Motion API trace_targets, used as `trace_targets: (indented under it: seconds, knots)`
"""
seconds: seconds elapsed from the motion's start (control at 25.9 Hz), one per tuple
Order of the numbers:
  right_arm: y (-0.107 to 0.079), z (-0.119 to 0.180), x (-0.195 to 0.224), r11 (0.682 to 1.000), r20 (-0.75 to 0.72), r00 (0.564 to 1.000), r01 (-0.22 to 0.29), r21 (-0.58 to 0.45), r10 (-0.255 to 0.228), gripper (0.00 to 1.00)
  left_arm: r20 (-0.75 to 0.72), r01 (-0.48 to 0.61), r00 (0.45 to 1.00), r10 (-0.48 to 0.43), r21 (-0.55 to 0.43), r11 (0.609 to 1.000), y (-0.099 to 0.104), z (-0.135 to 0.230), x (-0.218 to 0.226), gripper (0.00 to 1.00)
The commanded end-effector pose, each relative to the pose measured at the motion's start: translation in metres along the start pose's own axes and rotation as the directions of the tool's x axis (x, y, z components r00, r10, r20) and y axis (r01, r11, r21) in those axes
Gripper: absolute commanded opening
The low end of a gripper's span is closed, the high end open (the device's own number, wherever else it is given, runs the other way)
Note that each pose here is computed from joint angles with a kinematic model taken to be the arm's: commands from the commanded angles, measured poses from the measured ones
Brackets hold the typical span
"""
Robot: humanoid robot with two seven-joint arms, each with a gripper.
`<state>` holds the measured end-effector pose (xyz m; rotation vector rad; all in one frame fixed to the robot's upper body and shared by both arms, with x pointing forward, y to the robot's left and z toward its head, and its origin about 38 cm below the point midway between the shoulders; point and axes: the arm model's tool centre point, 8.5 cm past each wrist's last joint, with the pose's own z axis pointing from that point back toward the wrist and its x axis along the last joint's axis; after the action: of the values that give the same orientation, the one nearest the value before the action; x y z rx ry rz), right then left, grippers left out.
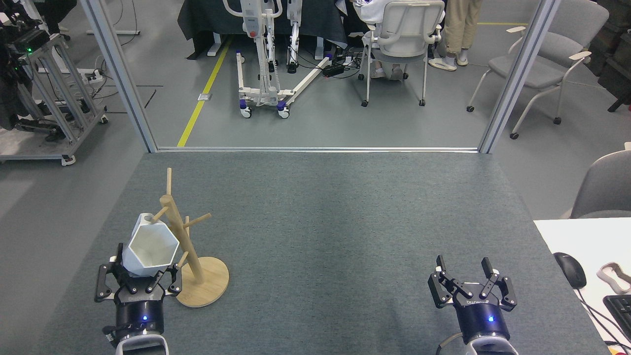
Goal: Hang cup on storage rack
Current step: 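Hook the cup onto a peg of the wooden stand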
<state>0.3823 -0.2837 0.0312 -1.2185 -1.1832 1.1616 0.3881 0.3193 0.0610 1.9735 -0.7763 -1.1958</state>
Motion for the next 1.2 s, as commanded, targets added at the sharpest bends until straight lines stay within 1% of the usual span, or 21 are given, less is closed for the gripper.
trace_targets:
  seconds: [0.0,0.31,0.7,0.93,1.16]
  knots:
    - [0.001,0.001,0.000,1.000,0.002,1.000,-0.003,0.005,0.003,1.00,0.005,0.000,1.000,0.000,0.012,1.000,0.001,-0.001,0.002,1.00]
    - [-0.002,-0.002,-0.002,1.000,0.000,1.000,-0.004,0.003,0.004,1.00,0.014,-0.001,1.000,0.000,0.009,1.000,0.001,0.000,0.004,1.00]
    - [0.000,0.000,-0.003,1.000,-0.001,1.000,-0.001,0.008,0.001,1.00,0.068,-0.029,0.997,0.029,-0.006,1.000,0.000,0.006,0.017,1.00]
    - [-0.005,-0.001,-0.002,1.000,0.001,1.000,0.003,-0.006,-0.003,1.00,0.115,-0.042,0.992,0.048,-0.057,0.998,-0.010,0.016,0.033,1.00]
    - [-0.004,0.001,-0.002,1.000,0.006,1.000,0.004,-0.004,-0.004,1.00,0.157,-0.044,0.986,0.061,-0.112,0.993,-0.022,0.029,0.049,1.00]
